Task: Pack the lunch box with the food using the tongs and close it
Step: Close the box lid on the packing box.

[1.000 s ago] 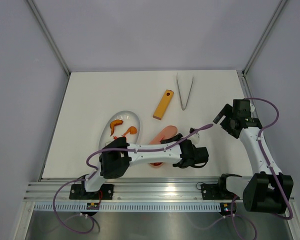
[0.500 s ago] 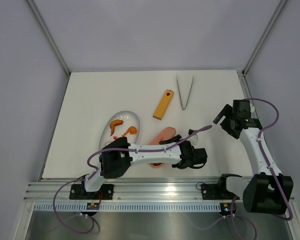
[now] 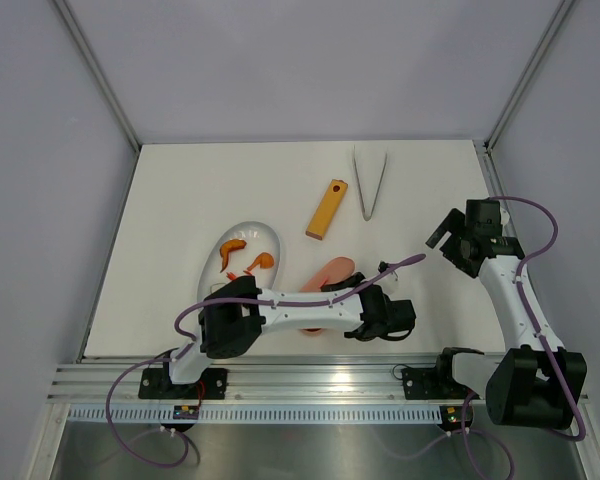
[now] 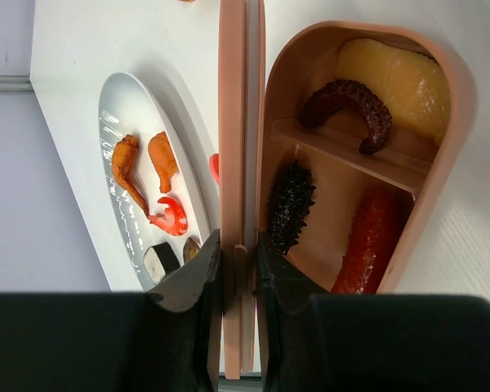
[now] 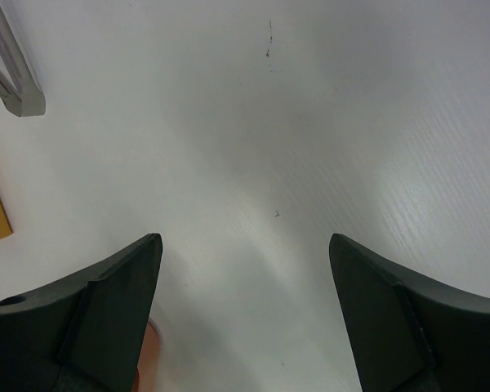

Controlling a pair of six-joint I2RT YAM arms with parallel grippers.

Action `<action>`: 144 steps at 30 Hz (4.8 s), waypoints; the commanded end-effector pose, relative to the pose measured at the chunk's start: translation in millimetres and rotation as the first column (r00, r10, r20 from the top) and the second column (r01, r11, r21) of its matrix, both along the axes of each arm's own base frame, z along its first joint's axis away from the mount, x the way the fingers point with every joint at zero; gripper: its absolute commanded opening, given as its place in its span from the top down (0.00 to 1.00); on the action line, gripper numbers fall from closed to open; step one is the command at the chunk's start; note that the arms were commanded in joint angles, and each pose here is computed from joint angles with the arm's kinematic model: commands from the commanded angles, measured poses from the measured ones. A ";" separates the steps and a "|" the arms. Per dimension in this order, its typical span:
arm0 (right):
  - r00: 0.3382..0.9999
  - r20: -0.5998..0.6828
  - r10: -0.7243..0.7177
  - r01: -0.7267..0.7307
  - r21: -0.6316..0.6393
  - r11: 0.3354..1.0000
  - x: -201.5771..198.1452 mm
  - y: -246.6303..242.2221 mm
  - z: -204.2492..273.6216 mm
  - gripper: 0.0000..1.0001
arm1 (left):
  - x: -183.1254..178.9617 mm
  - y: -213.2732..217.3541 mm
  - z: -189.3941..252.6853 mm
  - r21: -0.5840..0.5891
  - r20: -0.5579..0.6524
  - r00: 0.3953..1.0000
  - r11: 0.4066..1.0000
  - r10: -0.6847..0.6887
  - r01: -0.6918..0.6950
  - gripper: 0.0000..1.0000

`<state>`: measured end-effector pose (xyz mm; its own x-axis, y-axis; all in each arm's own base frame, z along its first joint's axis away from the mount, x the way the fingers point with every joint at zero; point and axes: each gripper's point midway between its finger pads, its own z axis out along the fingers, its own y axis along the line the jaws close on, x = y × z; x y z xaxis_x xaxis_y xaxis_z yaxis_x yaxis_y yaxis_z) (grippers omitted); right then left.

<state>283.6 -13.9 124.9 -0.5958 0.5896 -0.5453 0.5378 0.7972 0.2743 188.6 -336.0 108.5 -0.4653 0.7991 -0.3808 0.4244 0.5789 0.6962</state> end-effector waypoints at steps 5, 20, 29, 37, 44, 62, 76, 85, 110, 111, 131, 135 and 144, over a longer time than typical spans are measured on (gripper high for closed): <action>0.999 0.032 0.020 -0.020 0.009 1.000 3.4 2.3 3.7 0.09 | 2.8 -2.2 5.5 -0.009 0.036 0.999 1.000 -0.008 0.009 1.00; 0.999 0.030 0.018 -0.019 0.007 1.000 3.4 1.5 2.5 0.09 | -3.9 -1.7 -5.5 -0.024 -0.016 0.999 0.999 -0.027 0.027 0.96; 0.999 0.029 0.018 -0.018 0.009 1.000 2.7 1.9 2.1 0.09 | -4.5 -1.4 -6.2 -0.029 -0.025 0.999 0.999 -0.027 0.026 0.70; 0.999 0.029 0.018 -0.019 0.007 1.000 2.7 1.6 2.5 0.09 | -6.2 -0.8 -5.5 -0.029 -0.033 0.999 0.999 -0.027 0.027 0.58; 0.999 0.032 0.017 -0.018 0.005 1.000 2.7 1.3 3.7 0.09 | -12.4 -3.7 4.0 -0.070 -0.078 0.996 0.997 -0.042 0.036 0.23; 0.994 0.013 0.109 -0.110 0.067 0.992 8.6 17.9 -3.2 0.09 | -34.5 -44.1 54.8 -0.361 -0.236 0.955 0.929 -0.179 0.085 0.01; 0.938 -0.061 0.340 -0.334 0.099 0.938 20.9 81.9 -20.8 0.87 | -11.8 41.6 89.8 -0.698 -0.414 0.907 0.665 -0.070 -0.267 0.08; 0.861 -0.112 0.495 -0.482 0.128 0.867 22.2 147.6 -43.7 1.00 | -58.9 100.4 -21.1 -0.526 -0.625 0.776 0.689 0.084 -0.498 1.00; 0.736 -0.158 0.658 -0.641 0.149 0.753 -2.2 223.3 -62.9 1.00 | -42.2 64.4 -75.0 -0.533 -0.673 0.736 0.648 0.065 -0.544 1.00; 0.735 -0.160 0.659 -0.642 0.151 0.752 -3.8 225.0 -63.0 1.00 | -40.9 63.4 -74.8 -0.535 -0.672 0.738 0.647 0.064 -0.543 1.00; 0.732 -0.229 0.641 -0.637 0.104 0.764 -10.6 226.6 -75.4 1.00 | -27.4 66.6 -38.8 -0.602 -0.617 0.785 0.604 0.063 -0.522 1.00; 0.743 -0.251 0.621 -0.626 0.069 0.777 -9.0 219.1 -76.0 1.00 | -26.8 75.7 -16.7 -0.633 -0.586 0.807 0.583 0.067 -0.509 1.00; 0.830 -0.128 0.543 -0.554 -0.077 0.829 6.3 199.7 -18.4 1.00 | -12.2 101.1 23.3 -0.687 -0.522 0.846 0.533 0.111 -0.494 1.00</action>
<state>273.3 184.2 54.3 -0.9285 0.0487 -0.3681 0.0045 0.9928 0.1201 158.3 -238.6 102.1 -0.8984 0.1158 -0.4236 0.2388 0.9383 -0.2499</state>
